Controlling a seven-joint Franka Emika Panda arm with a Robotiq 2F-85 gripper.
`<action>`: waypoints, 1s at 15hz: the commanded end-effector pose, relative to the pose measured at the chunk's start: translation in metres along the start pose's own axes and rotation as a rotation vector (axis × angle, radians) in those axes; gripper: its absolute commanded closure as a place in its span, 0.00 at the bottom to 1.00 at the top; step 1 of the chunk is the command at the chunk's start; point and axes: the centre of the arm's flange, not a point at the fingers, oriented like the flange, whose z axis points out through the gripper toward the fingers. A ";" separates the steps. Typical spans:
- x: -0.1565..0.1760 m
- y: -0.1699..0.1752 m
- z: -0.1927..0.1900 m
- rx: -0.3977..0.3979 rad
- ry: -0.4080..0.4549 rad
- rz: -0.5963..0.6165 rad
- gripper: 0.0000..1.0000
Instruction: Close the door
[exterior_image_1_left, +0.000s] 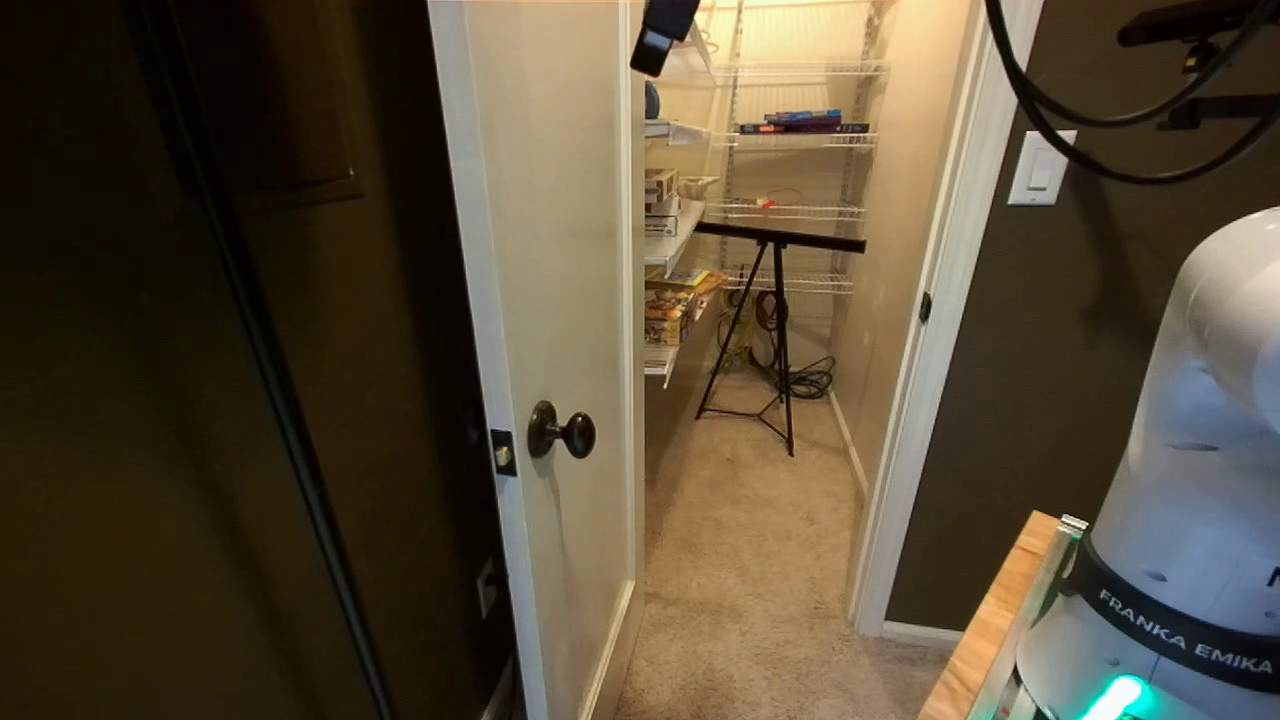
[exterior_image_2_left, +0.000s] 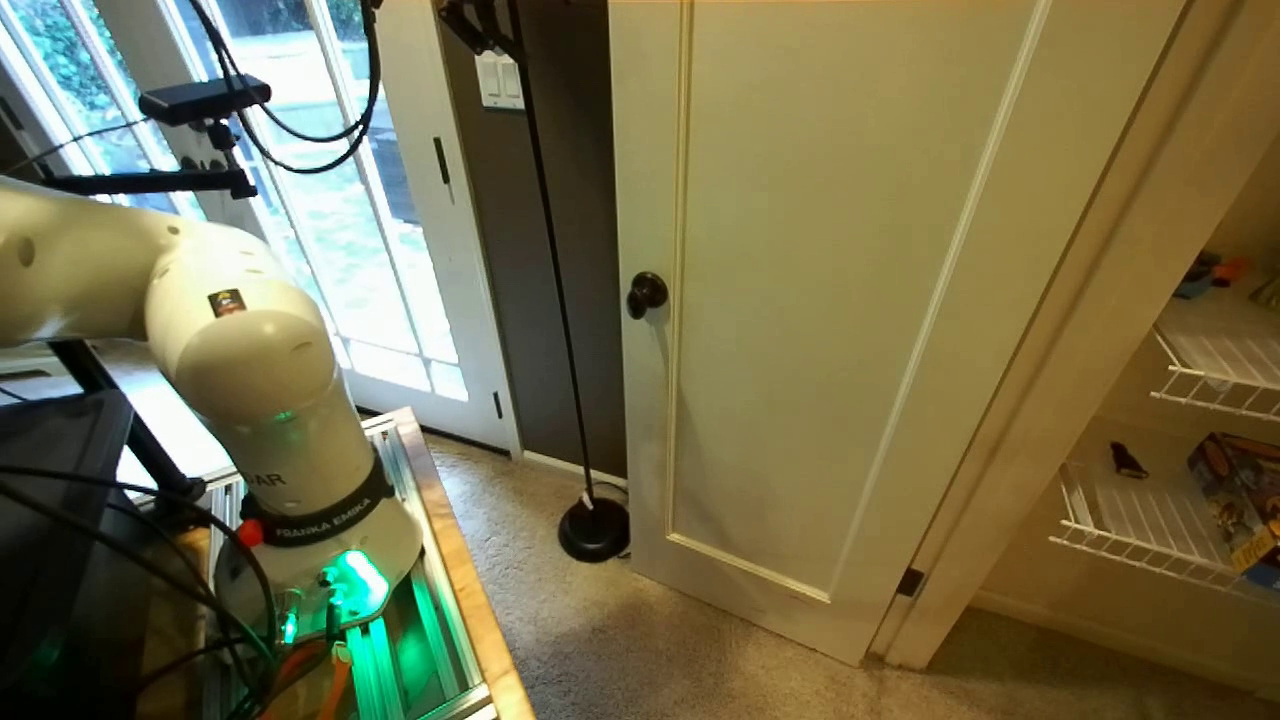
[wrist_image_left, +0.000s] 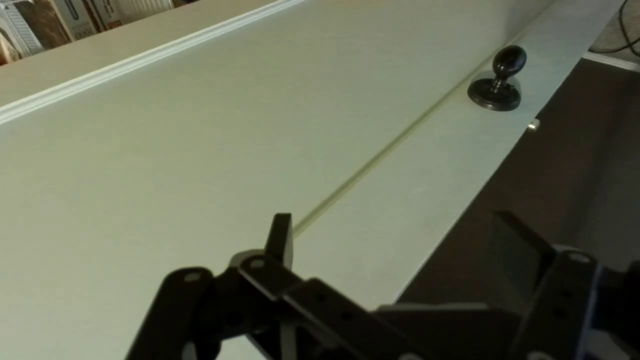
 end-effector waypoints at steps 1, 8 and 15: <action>0.023 -0.023 -0.011 -0.014 0.025 -0.078 0.00; 0.068 -0.057 -0.025 -0.148 0.102 -0.135 0.00; 0.130 -0.062 -0.015 -0.281 0.222 -0.112 0.00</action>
